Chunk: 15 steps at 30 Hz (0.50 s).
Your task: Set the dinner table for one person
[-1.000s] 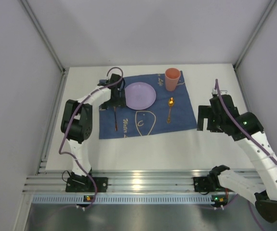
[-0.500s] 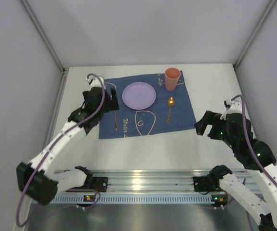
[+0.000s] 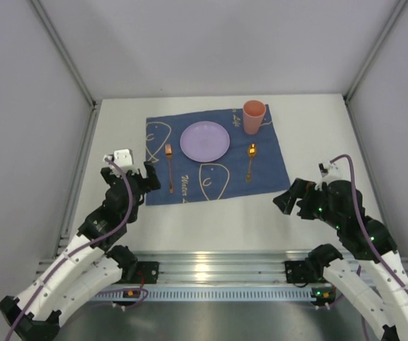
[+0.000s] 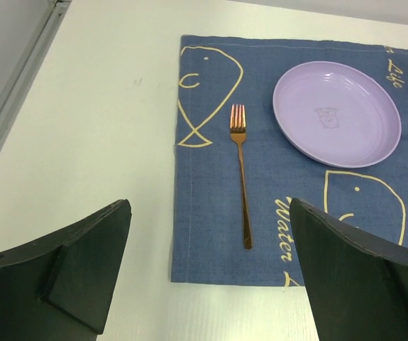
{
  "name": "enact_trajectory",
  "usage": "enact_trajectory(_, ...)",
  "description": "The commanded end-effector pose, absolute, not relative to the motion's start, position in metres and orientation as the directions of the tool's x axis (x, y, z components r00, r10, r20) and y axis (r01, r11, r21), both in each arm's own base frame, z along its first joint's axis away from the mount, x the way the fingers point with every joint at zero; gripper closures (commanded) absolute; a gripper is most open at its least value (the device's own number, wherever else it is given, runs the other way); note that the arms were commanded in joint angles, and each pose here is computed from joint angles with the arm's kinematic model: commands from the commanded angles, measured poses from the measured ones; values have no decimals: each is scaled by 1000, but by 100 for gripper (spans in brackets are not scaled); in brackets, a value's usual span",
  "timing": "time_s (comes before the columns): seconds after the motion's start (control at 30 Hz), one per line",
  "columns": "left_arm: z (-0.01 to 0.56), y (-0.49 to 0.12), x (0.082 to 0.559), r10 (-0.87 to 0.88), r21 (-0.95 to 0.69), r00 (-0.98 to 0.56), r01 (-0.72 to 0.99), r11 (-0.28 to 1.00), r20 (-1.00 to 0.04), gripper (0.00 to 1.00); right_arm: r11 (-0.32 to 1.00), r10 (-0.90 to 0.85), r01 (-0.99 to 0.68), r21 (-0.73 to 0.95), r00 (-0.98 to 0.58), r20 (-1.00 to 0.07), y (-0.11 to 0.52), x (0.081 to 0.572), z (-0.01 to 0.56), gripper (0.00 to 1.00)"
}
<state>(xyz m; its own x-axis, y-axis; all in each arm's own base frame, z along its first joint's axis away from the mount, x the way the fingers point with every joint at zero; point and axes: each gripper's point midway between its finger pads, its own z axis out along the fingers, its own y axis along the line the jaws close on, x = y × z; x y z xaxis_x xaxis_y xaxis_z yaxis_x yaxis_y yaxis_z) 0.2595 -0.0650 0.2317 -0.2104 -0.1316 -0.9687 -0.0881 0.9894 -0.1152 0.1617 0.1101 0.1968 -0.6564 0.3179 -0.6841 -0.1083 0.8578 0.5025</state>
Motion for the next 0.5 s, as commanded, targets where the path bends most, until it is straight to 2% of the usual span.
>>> enact_trajectory(0.0, 244, -49, 250, -169, -144, -171, -148, 978, -971, 2, 825, 340, -152, 545, -636, -693, 119, 166, 210, 0)
enact_trajectory(0.47, 238, -42, 244, -177, -145, -184, -176, 974, -967, 2, 824, 325, -179, 537, -627, -708, 118, 160, 216, 0)
